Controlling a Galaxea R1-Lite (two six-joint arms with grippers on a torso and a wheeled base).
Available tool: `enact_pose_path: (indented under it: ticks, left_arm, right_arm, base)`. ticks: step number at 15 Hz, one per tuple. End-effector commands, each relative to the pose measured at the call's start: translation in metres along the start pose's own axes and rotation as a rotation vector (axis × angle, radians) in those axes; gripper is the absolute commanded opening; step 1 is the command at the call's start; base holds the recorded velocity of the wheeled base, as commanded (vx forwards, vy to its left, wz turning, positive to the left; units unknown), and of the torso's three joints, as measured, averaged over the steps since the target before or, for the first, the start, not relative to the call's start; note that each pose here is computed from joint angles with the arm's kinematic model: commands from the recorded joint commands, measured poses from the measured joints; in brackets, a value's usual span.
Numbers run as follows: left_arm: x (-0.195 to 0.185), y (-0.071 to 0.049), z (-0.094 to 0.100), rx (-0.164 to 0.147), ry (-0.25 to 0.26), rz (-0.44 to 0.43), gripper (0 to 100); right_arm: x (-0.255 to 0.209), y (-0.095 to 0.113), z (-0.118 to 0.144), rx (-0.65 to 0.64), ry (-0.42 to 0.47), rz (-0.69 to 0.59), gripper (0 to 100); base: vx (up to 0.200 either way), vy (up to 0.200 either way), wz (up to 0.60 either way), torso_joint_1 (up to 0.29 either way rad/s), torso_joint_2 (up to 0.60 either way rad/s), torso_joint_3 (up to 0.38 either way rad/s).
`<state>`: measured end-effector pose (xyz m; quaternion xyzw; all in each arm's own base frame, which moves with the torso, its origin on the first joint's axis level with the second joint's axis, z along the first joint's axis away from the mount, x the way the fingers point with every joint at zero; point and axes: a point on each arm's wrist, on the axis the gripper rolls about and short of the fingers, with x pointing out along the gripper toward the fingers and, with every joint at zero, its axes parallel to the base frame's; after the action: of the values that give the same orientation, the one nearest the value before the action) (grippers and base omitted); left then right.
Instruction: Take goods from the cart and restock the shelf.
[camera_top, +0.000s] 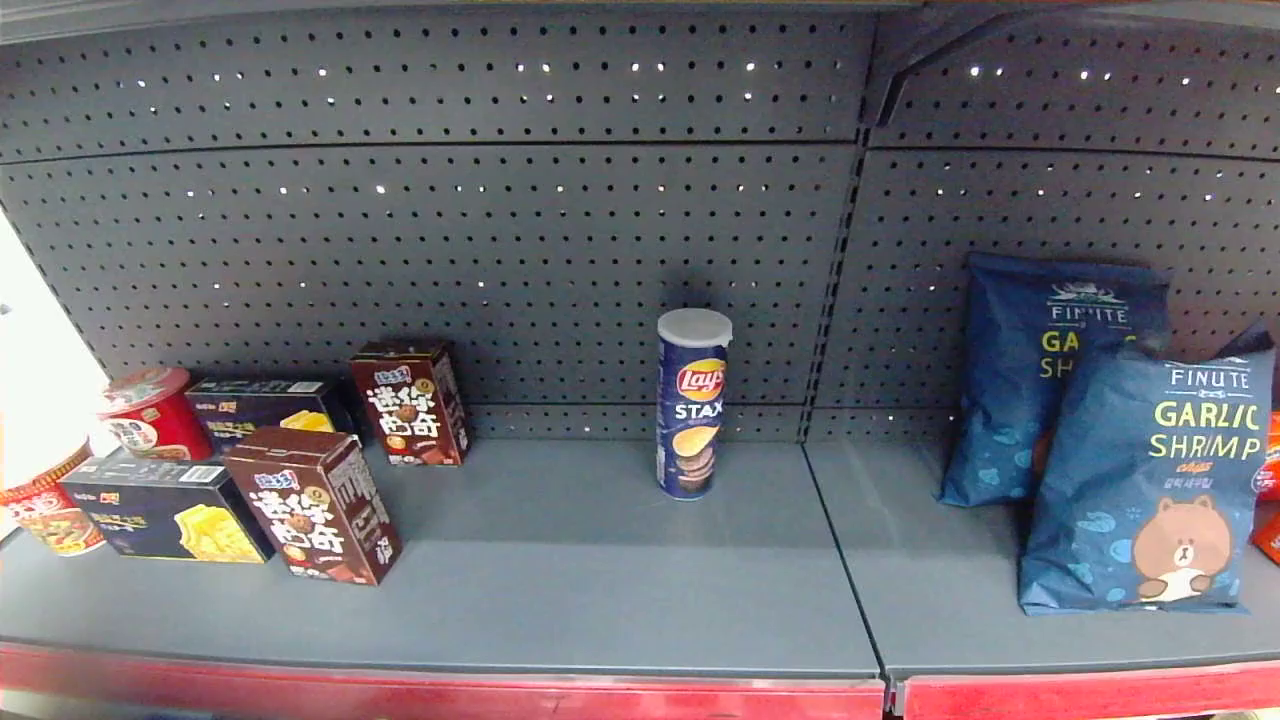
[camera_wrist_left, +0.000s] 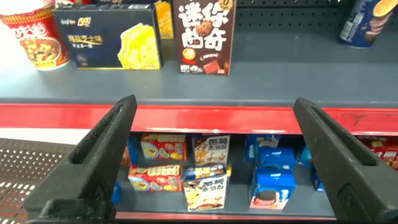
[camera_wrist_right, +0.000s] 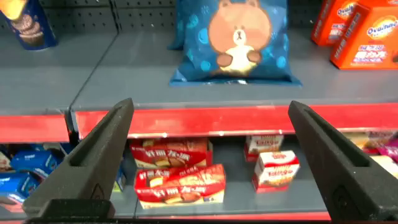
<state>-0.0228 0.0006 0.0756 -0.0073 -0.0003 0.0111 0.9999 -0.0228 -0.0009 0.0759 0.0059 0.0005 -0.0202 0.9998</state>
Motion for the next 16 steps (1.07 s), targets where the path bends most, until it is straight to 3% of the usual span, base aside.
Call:
enact_pose_path:
  ticks: [1, 16]
  left_arm:
    - [0.0, 0.0, 0.0001, -0.002, -0.001, 0.002, 100]
    - [0.0, 0.0, 0.0001, -0.001, -0.001, 0.001, 100]
  right_arm:
    - [0.0, 0.0, -0.0001, 0.0, 0.0, -0.001, 100]
    - [0.0, 0.0, -0.0001, 0.0, 0.0, -0.001, 100]
  base:
    - [0.0, 0.0, 0.6, 0.002, 0.0, 0.002]
    - [0.0, 0.0, 0.6, 0.003, 0.0, 0.002]
